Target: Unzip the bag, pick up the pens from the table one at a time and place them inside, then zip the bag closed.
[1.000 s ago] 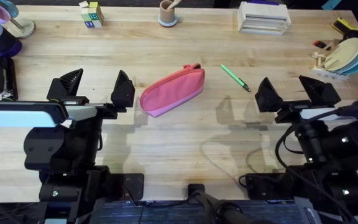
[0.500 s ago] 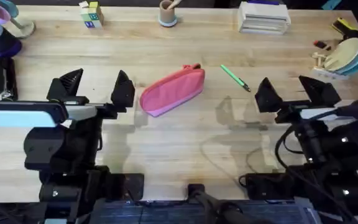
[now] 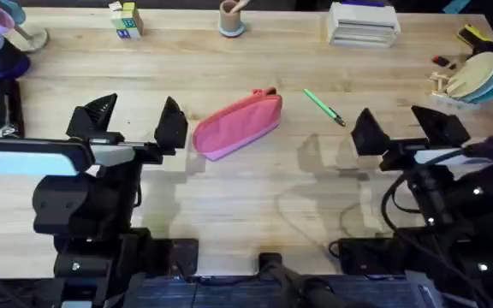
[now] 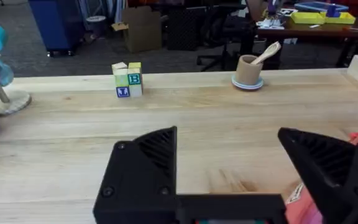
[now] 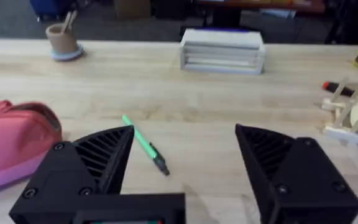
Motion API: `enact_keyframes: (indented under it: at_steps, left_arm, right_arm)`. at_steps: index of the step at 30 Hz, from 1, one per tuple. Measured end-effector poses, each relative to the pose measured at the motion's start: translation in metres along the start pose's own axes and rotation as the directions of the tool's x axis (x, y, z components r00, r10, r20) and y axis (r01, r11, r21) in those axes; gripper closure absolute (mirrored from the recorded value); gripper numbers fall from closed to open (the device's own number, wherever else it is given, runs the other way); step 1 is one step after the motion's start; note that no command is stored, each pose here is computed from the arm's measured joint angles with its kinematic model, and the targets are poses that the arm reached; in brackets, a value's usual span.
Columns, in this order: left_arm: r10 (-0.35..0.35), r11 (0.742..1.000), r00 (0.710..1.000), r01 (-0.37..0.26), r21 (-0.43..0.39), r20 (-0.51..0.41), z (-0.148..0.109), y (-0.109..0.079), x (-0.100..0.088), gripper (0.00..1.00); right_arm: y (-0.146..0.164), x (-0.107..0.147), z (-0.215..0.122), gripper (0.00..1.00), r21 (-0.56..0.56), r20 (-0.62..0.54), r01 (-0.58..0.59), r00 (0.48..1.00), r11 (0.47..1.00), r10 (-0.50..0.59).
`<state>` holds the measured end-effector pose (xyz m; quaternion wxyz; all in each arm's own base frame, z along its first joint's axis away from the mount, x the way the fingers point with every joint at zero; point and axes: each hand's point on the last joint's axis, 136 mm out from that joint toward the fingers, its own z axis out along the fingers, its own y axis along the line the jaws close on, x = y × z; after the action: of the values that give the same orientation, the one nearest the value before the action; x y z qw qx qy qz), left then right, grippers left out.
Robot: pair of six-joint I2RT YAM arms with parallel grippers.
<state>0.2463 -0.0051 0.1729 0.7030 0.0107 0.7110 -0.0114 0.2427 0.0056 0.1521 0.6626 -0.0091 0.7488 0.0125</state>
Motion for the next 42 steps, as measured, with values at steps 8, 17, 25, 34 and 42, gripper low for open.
enact_keyframes:
  at_steps: [8, 17, 25, 34, 42]
  left_arm:
    - [0.027, 1.000, 1.000, -0.027, 0.013, -0.010, -0.005, -0.002, -0.014, 0.008]
    - [0.029, 0.999, 0.996, -0.025, 0.045, -0.081, -0.021, -0.008, -0.031, 0.009]
    - [0.027, 0.998, 0.995, -0.022, 0.054, -0.096, -0.031, -0.010, -0.068, 0.009]
    - [0.020, 0.993, 0.953, 0.018, 0.121, -0.304, -0.014, -0.021, -0.070, 0.010]
    - [0.011, 0.980, 0.848, 0.097, 0.175, -0.530, 0.008, -0.033, -0.060, 0.009]
  right_arm:
    - [0.001, -0.002, -0.008, 0.005, -0.003, -0.126, -0.004, 0.992, 1.000, 0.004]
    - [0.003, -0.033, -0.009, 0.005, -0.016, -0.248, -0.011, 0.969, 1.000, 0.007]
    - [0.016, -0.052, -0.002, 0.005, -0.077, -0.432, -0.051, 0.902, 0.996, 0.012]
    - [0.019, -0.072, 0.021, 0.005, -0.090, -0.529, -0.072, 0.849, 0.993, 0.014]
    - [0.021, -0.070, 0.030, 0.005, -0.105, -0.557, -0.074, 0.830, 0.992, 0.003]
